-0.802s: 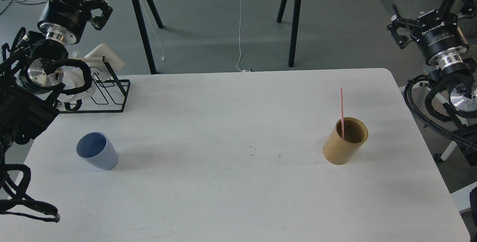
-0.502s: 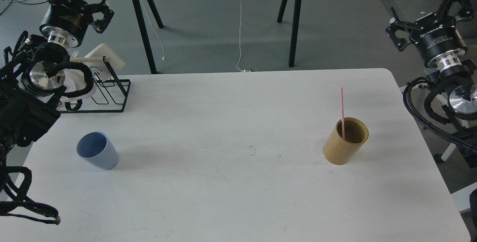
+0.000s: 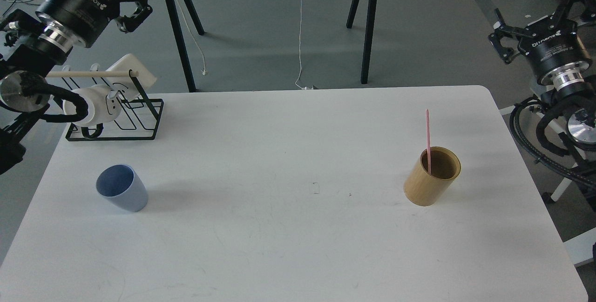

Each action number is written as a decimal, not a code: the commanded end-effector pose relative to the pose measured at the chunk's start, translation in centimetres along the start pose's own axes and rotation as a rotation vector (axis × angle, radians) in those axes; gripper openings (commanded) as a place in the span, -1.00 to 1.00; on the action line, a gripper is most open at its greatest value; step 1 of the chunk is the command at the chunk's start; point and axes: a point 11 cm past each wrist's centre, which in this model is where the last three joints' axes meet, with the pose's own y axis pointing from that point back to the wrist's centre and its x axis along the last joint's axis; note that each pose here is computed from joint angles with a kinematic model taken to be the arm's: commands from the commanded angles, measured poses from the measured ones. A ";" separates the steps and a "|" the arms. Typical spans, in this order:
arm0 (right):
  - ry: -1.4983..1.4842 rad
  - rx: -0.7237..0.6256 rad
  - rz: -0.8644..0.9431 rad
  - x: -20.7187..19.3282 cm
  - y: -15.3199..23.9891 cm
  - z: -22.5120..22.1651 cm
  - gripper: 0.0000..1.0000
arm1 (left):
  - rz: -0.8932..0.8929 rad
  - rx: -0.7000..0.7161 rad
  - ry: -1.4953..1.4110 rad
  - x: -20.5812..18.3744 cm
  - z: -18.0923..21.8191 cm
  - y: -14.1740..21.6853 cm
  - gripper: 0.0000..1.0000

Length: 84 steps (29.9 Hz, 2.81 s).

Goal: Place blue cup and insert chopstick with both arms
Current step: 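Move the left gripper from rest down toward the blue cup, then grasp the blue cup from its side with the left gripper, then carry the blue cup toward the table center and set it down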

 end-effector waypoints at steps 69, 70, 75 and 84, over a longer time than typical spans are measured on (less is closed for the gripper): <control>0.038 0.065 0.027 1.1 0.9 -3.3 0.98 | -0.749 0.732 -1.581 -1.4 -11.5 14.9 -0.95; 0.039 0.065 0.024 1.0 0.8 -3.3 0.98 | -0.770 0.717 -1.590 -2.3 -10.8 13.5 -0.95; 0.059 0.075 0.017 0.7 0.7 -4.4 0.98 | -0.940 0.621 -1.608 -8.3 -8.9 5.7 -0.95; 0.125 0.105 0.028 0.9 1.3 -8.0 0.98 | -1.171 0.421 -1.841 -18.1 -14.7 -0.8 -0.94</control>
